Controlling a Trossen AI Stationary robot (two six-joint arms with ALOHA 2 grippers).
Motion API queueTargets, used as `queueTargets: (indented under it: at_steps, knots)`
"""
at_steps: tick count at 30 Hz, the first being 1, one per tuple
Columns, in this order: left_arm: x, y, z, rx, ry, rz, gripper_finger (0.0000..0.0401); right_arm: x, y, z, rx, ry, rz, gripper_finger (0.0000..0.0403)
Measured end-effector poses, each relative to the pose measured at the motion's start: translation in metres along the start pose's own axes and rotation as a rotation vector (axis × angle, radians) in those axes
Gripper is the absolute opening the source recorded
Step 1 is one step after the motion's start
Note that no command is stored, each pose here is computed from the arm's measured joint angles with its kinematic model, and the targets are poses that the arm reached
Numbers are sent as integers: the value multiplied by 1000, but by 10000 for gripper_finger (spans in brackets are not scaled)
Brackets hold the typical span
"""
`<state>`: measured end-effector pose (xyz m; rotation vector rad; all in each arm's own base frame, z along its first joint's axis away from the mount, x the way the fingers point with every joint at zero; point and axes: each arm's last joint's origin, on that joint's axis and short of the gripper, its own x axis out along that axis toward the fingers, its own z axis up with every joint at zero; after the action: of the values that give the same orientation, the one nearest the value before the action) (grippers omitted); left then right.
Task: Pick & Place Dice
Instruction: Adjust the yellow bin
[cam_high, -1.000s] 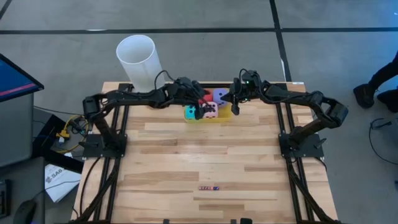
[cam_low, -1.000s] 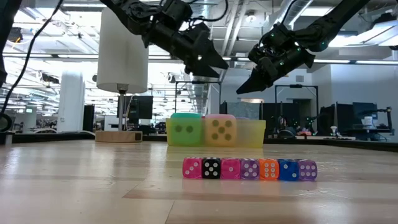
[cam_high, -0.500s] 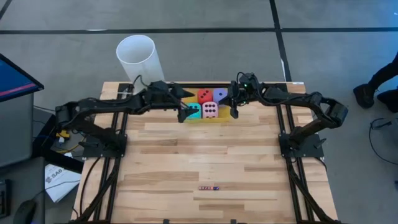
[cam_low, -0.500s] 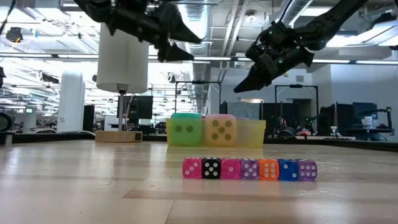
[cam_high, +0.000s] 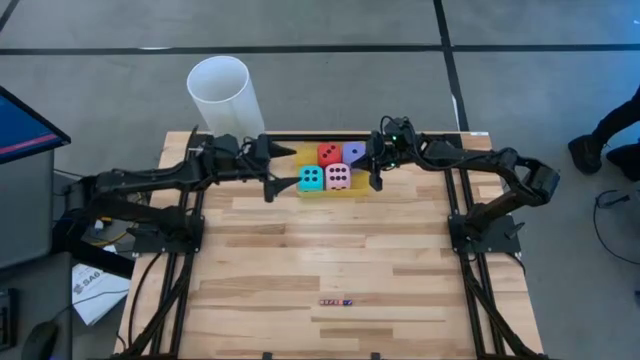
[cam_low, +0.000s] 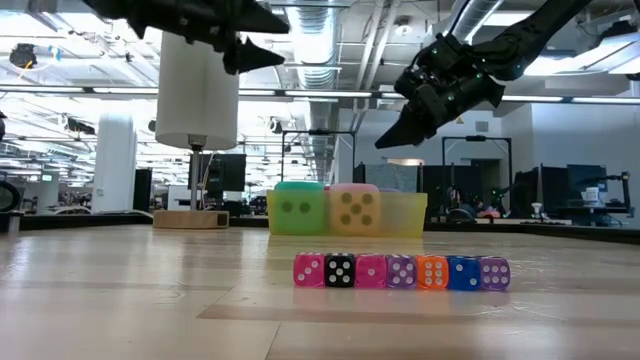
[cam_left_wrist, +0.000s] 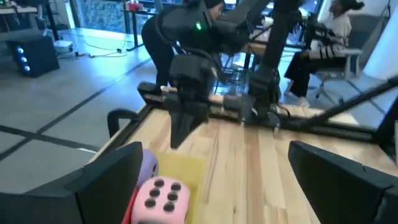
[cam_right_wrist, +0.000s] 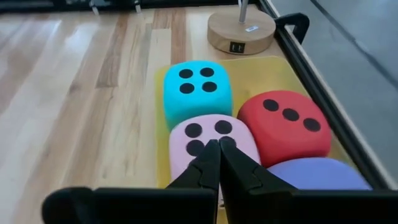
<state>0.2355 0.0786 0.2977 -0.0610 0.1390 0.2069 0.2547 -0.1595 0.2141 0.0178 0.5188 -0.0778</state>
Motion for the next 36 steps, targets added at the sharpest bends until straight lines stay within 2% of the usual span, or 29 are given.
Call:
queueTargets:
  at_steps: [5,9,17,29,36]
  knots:
    - [-10,-3,-19,19,31,-9,392,1,2,1,106,0,7,0]
    - [-20,-7,-35,27,34,-22,392,1,3,1,106,0,9,0]
    - [-42,-14,-62,79,-54,-42,392,2,5,1,107,1,14,0]
    - [-66,-15,-92,145,-69,-39,392,7,16,4,86,2,49,0]
    - [-73,-15,-102,143,-87,-40,392,10,23,6,73,4,73,0]
